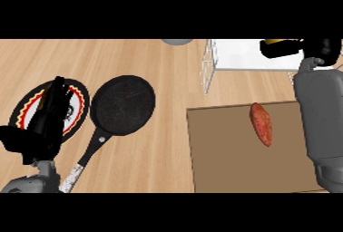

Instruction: Pick the lemon from the tray and place it in the tiered shelf

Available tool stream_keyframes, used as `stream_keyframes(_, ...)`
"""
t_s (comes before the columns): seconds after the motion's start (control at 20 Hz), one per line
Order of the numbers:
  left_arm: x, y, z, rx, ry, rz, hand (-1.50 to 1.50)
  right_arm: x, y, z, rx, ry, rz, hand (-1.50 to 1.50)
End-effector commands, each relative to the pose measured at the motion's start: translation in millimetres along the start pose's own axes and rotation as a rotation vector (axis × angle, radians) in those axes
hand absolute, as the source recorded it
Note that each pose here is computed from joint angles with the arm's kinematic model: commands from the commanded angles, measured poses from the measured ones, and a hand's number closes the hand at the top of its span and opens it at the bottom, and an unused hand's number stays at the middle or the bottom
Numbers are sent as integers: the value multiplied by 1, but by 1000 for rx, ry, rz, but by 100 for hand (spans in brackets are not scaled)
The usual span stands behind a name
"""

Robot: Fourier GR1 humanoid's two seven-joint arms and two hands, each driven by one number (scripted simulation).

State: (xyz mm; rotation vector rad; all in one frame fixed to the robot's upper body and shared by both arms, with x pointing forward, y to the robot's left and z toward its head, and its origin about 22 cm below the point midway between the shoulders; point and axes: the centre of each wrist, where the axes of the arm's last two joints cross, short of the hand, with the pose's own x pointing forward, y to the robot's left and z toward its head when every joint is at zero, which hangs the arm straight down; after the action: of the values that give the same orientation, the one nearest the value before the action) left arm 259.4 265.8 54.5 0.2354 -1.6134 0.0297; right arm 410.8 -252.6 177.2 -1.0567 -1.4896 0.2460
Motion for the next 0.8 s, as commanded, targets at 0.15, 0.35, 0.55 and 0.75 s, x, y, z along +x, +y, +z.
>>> stream_keyframes(0.15,1,-1,3,11,8,-4,0,-18,30,-20,-20,10,3,150)
stream_keyframes(0.35,0,-3,0,-5,-6,17,0,-13,34,-28,1,90,-128,-150)
stream_keyframes(0.55,-1,-1,12,-9,0,7,0,-42,40,-31,51,83,-131,-150)
stream_keyframes(0.75,7,-5,8,-20,-2,16,0,-39,33,-43,82,67,-145,-150)
